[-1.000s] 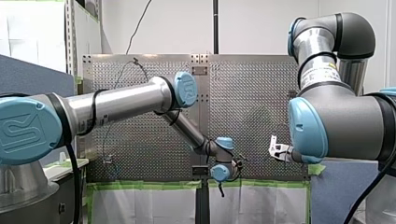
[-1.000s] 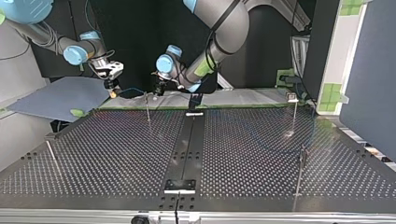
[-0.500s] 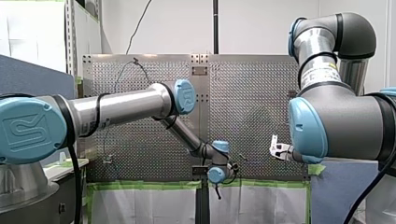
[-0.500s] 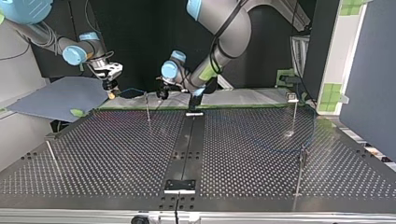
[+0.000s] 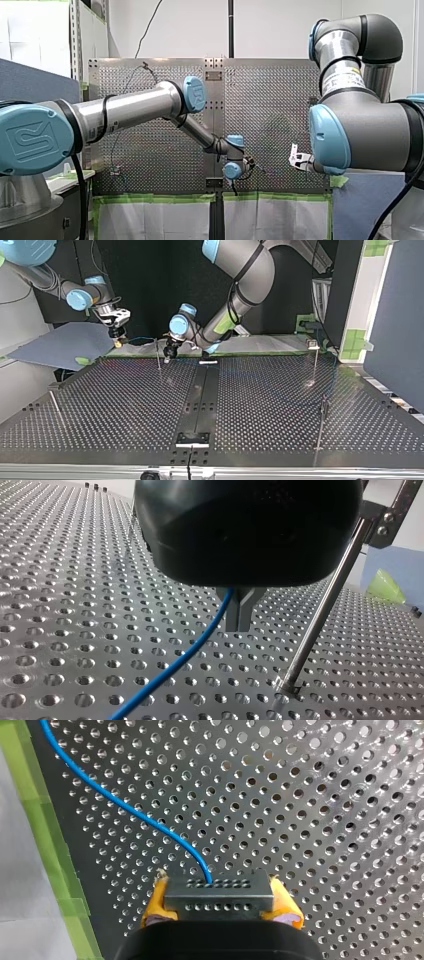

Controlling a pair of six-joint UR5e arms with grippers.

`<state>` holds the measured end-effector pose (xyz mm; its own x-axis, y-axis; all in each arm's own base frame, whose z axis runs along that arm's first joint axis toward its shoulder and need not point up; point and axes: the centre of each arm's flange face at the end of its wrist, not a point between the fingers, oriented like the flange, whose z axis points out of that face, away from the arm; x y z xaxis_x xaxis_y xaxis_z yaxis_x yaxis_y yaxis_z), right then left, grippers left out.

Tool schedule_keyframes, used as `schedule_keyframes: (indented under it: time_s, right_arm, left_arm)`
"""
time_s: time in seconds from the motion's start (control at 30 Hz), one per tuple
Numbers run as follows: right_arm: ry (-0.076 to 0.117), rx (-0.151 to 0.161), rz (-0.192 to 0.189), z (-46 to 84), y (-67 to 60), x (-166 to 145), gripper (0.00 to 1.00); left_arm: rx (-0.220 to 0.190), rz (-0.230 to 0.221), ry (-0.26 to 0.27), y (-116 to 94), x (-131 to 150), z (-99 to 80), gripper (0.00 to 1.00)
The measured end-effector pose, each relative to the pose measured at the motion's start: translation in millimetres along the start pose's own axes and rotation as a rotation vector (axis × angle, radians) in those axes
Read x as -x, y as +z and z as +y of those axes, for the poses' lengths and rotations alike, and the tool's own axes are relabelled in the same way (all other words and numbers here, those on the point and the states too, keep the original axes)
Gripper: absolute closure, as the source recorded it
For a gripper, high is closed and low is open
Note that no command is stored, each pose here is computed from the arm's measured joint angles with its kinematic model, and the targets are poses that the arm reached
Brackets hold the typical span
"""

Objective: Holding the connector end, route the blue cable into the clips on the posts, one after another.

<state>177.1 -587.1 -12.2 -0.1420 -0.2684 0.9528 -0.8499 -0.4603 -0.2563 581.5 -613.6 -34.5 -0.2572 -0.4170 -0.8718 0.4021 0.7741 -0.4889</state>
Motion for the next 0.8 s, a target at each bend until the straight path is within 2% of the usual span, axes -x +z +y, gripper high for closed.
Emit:
schedule_keyframes:
  time_s: [0.13, 0.33, 0.47, 0.6, 0.8]
  right_arm:
    - [-0.004, -0.002, 0.017, 1.5, 2.5, -2, 1.0]
    - [-0.015, -0.004, 0.042, 5.3, 8.8, -7, 1.0]
    - [-0.018, 0.001, 0.044, 10.8, 13.9, -4, 1.0]
    - [-0.015, 0.004, 0.042, 15.4, 18.7, 0, 1.0]
    - [-0.022, 0.009, 0.062, 25.9, 28.6, -12, 1.0]
  left_arm:
    - [0.004, 0.01, 0.002, -1, -4, 3.4, 1.0]
    - [0.023, 0.036, 0.004, -5, -23, 23.4, 1.0]
    - [0.013, 0.052, -0.006, -5, -29, 29.6, 1.0]
    - [0.008, 0.056, -0.016, -4, -28, 32.2, 1.0]
    - [-0.003, 0.052, -0.053, 5, -16, 41.6, 1.0]
